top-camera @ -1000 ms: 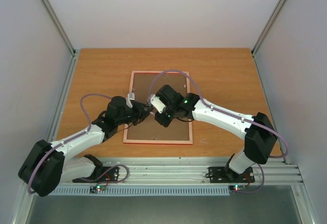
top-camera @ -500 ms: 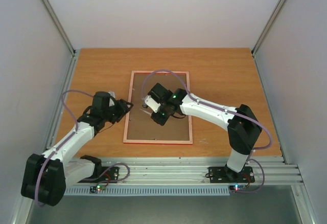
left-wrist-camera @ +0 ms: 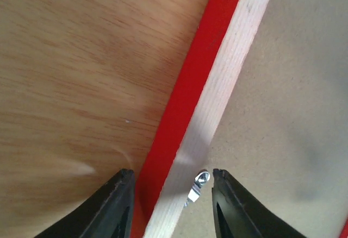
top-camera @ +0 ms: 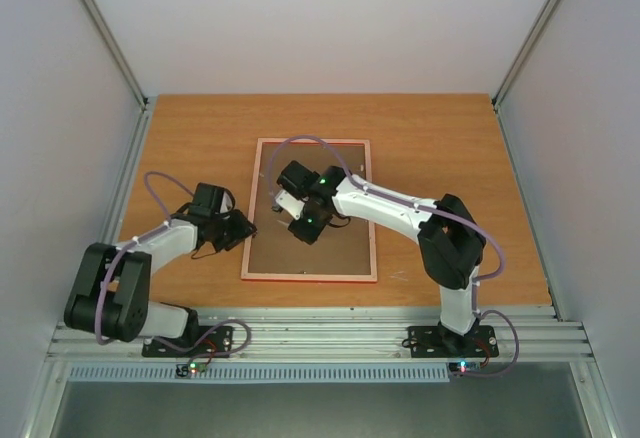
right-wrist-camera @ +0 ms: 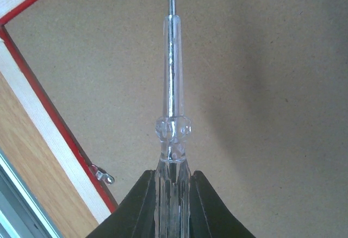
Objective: Take the photo out of the frame
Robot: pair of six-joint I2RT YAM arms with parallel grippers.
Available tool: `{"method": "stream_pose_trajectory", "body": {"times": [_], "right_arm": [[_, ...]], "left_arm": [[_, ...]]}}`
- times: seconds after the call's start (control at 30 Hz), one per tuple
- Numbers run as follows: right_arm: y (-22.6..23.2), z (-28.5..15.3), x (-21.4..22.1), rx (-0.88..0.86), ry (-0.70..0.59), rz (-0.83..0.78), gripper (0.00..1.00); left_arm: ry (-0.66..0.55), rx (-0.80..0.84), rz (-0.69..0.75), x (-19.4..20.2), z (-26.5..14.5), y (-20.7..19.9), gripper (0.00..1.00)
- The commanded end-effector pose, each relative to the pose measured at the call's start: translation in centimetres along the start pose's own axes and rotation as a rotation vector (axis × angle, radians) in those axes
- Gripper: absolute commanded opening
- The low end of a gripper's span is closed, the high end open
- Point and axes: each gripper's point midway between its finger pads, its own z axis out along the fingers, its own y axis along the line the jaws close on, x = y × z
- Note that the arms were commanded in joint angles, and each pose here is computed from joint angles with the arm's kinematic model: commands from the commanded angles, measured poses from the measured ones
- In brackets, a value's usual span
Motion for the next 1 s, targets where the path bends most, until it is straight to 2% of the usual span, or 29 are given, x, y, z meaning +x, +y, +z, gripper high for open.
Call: {"method": "stream_pose_trajectory", "body": {"times": [0.0,0.17,0.3,0.57,0.97], "right_arm": [[0.8,0.3,0.6,-0.022,0.057,0.013,0.01],[1.5,1.1,1.0,-0.040,0.096,0.004,0.01],[1.7,1.8,1.5,-0.042,0.132,-0.004,0.01],[1.9,3.0,2.3,-0.036,0.198,-0.026,0.01],[1.7,4.5,1.7,-0.035,0.218,-0.022,0.01]], "left_arm": [[0.010,0.069,0.039,-0.6,0.8,-1.3,0.38],[0.048,0.118,0.014,0.6,1.6,-1.3,0.25],[0.071,0.147,-0.011,1.7,1.7,-1.1,0.21],[0.082,0.123,-0.011,2.5,1.9,-0.1,0.20],[0.104,0.120,-0.017,3.0,2.6,0.4,0.18]]}}
